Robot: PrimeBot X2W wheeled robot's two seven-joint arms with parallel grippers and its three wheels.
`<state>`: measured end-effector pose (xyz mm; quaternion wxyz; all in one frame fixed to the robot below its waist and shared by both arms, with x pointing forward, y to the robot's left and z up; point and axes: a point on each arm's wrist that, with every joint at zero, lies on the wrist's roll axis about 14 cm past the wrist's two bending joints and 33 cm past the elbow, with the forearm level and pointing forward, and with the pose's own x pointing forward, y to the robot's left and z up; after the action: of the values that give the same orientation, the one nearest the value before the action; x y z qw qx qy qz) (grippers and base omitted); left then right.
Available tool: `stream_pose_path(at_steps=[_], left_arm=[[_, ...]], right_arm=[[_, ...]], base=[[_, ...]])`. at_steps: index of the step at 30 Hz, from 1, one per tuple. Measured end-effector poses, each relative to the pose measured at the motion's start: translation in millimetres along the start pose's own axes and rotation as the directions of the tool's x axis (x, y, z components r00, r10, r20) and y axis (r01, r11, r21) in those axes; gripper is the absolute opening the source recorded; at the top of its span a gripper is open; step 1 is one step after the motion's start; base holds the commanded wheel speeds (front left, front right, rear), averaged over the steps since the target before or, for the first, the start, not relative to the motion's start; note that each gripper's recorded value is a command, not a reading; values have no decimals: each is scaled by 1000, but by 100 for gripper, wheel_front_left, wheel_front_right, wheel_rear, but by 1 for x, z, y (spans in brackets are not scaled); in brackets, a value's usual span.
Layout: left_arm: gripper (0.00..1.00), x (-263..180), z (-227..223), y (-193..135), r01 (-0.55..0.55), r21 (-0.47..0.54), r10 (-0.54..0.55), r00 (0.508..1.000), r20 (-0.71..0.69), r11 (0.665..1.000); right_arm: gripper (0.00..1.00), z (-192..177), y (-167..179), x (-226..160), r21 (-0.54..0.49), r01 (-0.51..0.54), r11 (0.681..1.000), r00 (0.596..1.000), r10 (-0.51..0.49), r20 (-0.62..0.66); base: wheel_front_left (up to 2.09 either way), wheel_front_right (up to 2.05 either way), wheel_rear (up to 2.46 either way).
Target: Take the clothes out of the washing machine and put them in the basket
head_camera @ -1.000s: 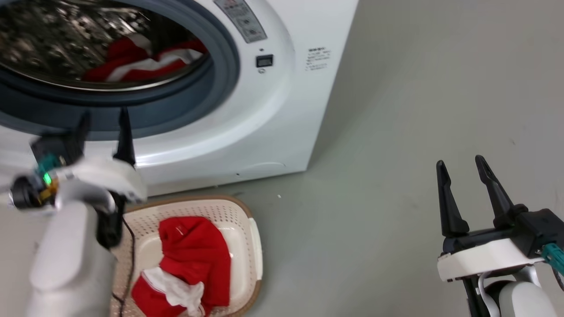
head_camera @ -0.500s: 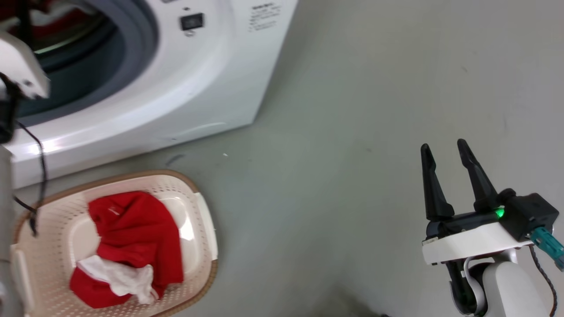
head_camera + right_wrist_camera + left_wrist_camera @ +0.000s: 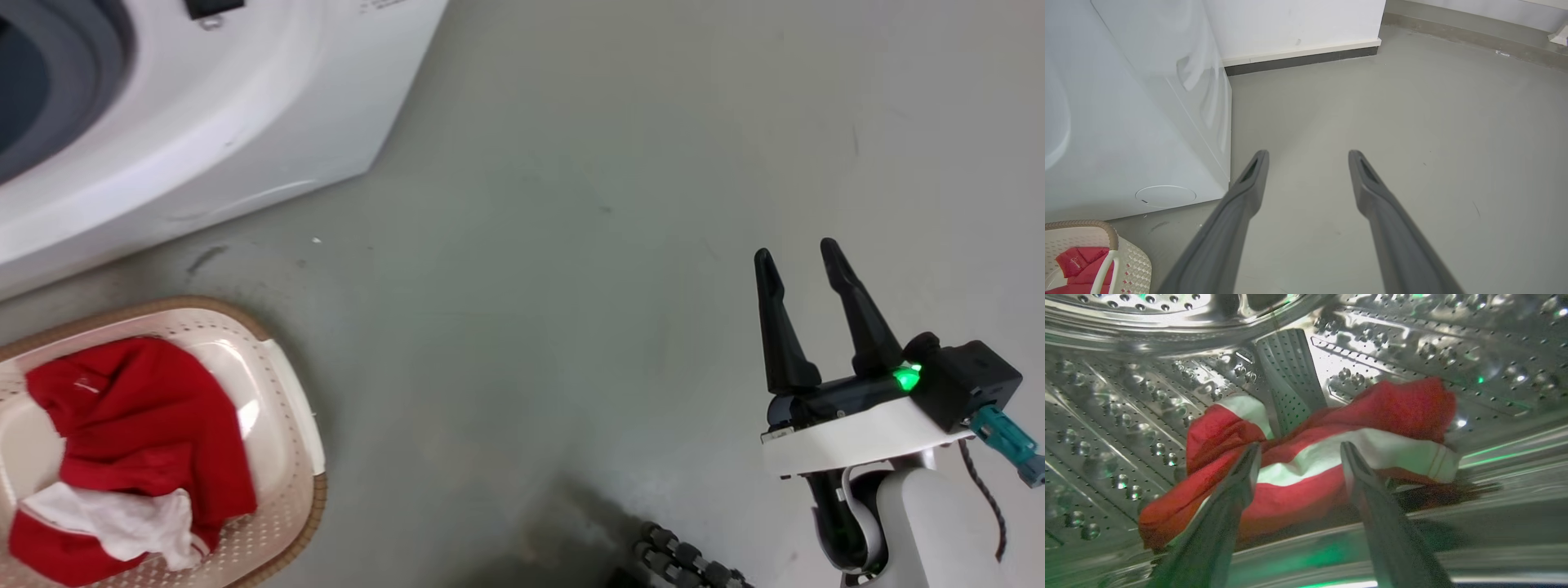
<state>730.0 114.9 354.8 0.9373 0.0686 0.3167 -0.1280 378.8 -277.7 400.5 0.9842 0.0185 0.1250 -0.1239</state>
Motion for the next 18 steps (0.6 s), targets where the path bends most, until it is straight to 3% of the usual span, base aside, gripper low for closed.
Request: stream_pose_path(at_steps=[9,18], left_arm=[[100,22,-34,4,-7,38,15,977,-214,999],[100,28,-47,-2,-6,45,19,959,-284,999]], right_arm=[[100,-15,-9,-4,-13,33,999,998,-33,-54],[100,-20,-11,-7,-16,42,999,996,-44,-74]], base=[[0,0,0],[0,0,0]])
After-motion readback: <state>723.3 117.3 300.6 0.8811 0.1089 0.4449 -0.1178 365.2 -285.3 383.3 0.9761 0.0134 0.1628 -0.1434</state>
